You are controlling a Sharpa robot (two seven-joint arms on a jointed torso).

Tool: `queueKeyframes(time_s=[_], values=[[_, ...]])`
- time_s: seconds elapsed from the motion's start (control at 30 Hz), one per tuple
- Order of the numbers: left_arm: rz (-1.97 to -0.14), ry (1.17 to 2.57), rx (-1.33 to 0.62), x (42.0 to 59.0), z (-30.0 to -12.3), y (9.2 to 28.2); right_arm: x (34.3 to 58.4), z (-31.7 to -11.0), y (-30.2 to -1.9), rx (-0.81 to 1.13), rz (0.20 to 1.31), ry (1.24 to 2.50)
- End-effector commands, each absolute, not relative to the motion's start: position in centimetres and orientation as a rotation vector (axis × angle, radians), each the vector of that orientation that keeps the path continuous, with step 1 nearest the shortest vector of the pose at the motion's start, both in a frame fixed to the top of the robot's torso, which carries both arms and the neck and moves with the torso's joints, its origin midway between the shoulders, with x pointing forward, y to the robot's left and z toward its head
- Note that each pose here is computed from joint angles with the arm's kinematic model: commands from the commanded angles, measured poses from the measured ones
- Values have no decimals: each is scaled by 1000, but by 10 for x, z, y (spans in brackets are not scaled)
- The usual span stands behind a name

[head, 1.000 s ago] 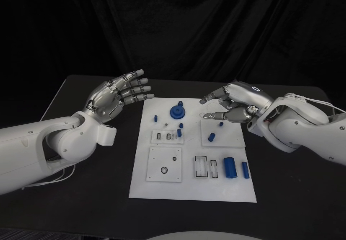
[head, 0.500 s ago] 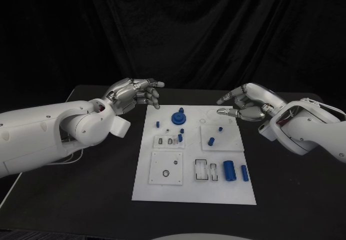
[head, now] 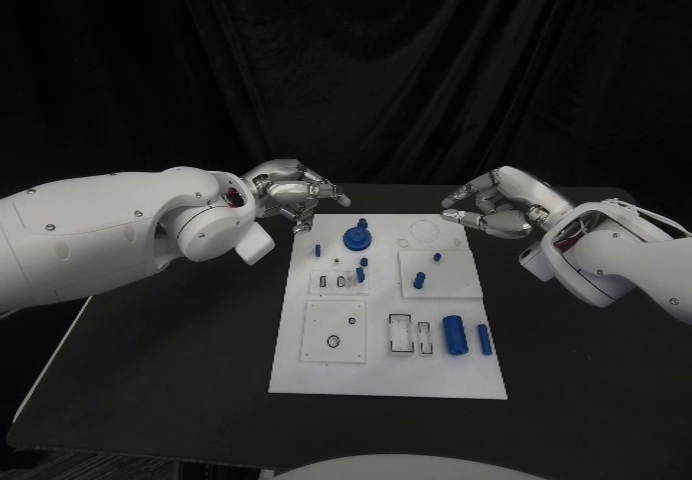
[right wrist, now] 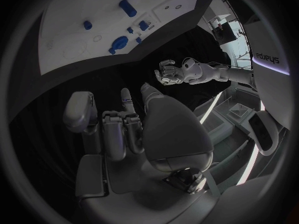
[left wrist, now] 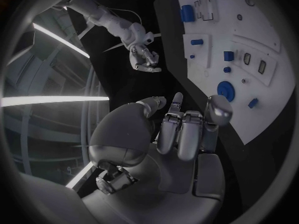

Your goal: Assemble the parts on the task board

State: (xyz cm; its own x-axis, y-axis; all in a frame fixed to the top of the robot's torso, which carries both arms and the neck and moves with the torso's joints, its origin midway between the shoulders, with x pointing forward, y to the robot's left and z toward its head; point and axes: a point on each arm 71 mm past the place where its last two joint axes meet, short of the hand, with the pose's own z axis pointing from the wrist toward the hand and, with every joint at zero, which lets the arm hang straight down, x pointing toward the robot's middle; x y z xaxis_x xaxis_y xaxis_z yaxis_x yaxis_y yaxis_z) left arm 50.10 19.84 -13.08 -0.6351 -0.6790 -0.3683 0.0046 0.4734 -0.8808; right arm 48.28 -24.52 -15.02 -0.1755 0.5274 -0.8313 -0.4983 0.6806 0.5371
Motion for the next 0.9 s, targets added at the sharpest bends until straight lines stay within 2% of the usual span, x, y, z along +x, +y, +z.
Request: queueKeyframes(time_s=[0.03, 0.33, 0.6, 0.9], values=[[-960, 2111, -408, 502, -138, 196, 484, -150, -251, 75, 925, 1449], [-636, 2150, -267, 509, -144, 180, 483, -157, -269, 213, 924, 1337], [-510, 2251, -194, 506, -151, 162, 484, -159, -285, 321, 931, 1300], [-381, 2322, -108, 512, -159, 144, 483, -159, -287, 340, 947, 1307]])
